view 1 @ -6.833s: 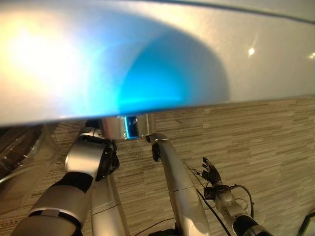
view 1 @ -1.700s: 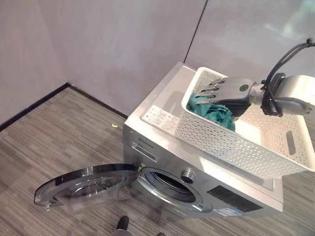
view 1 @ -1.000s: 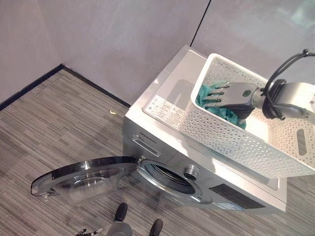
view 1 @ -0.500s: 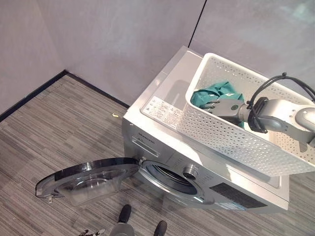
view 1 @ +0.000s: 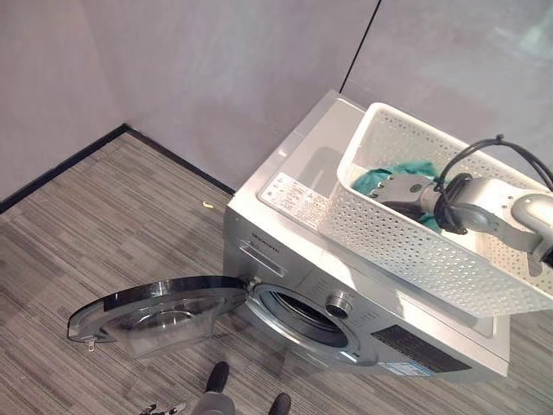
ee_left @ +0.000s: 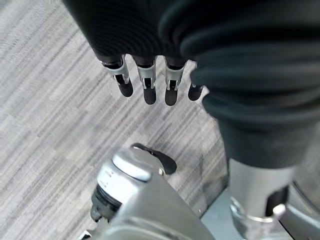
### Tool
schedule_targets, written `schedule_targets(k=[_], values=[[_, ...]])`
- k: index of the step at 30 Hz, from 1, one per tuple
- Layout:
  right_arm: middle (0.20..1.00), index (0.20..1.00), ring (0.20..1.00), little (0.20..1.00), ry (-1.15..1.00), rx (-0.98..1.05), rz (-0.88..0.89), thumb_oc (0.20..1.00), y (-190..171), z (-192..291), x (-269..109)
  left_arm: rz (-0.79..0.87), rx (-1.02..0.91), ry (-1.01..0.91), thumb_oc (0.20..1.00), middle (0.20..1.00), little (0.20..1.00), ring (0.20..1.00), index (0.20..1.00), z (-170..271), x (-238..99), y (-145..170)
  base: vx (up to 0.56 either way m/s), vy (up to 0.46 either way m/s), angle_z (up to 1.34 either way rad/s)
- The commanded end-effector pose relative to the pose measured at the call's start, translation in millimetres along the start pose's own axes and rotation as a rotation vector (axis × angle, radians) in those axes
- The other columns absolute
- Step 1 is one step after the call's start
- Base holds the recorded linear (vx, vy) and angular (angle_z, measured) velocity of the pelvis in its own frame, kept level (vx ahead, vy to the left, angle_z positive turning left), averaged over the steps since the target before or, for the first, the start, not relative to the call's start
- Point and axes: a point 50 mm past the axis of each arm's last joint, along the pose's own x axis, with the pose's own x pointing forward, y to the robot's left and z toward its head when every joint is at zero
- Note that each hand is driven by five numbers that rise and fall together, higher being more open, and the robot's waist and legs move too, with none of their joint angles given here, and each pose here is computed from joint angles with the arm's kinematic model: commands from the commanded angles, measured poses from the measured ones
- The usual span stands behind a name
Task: Grab the laundry basket,head to the washer,open it,put in the laundry and shut it.
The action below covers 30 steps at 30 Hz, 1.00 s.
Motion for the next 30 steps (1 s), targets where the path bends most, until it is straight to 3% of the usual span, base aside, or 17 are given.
schedule_targets(k=[1, 7, 13, 22, 27, 28, 30], values=[[0.200, 0.200, 0.200, 0.200, 0.043, -0.040, 0.079, 0.200, 22, -4, 0, 0.007, 0.035, 0.014, 1.000, 1.000, 1.000, 1.000, 1.000, 1, 1, -3, 0.00, 0.000, 0.00], [0.200, 0.200, 0.200, 0.200, 0.235, 0.083, -0.014, 0.200, 34, -36, -21, -0.018, 0.051, 0.018, 1.000, 1.000, 1.000, 1.000, 1.000, -4, 1, -11, 0.00, 0.001, 0.01], [0.200, 0.200, 0.200, 0.200, 0.482, 0.479, -0.314, 0.200, 32, -81, -52, -0.040, 0.092, 0.036, 1.000, 1.000, 1.000, 1.000, 1.000, -12, -1, -18, -0.01, 0.002, 0.00], [0.200, 0.200, 0.200, 0.200, 0.577, 0.902, -1.051, 0.200, -22, -120, -100, -0.032, 0.103, 0.052, 1.000, 1.000, 1.000, 1.000, 1.000, -14, -1, -23, -0.03, 0.003, 0.00], [0.200, 0.200, 0.200, 0.200, 0.481, 0.951, -1.412, 0.200, -60, -128, -135, -0.026, 0.100, 0.062, 1.000, 1.000, 1.000, 1.000, 1.000, -16, -1, -27, -0.01, -0.002, 0.01], [0.200, 0.200, 0.200, 0.200, 0.483, 0.952, -1.413, 0.200, -60, -127, -136, -0.025, 0.101, 0.061, 1.000, 1.000, 1.000, 1.000, 1.000, -16, -1, -27, 0.00, 0.000, 0.00], [0.200, 0.200, 0.200, 0.200, 0.381, 0.954, -1.742, 0.200, -78, -127, -176, -0.004, 0.092, 0.072, 1.000, 1.000, 1.000, 1.000, 1.000, -19, -1, -28, 0.00, 0.000, 0.00]])
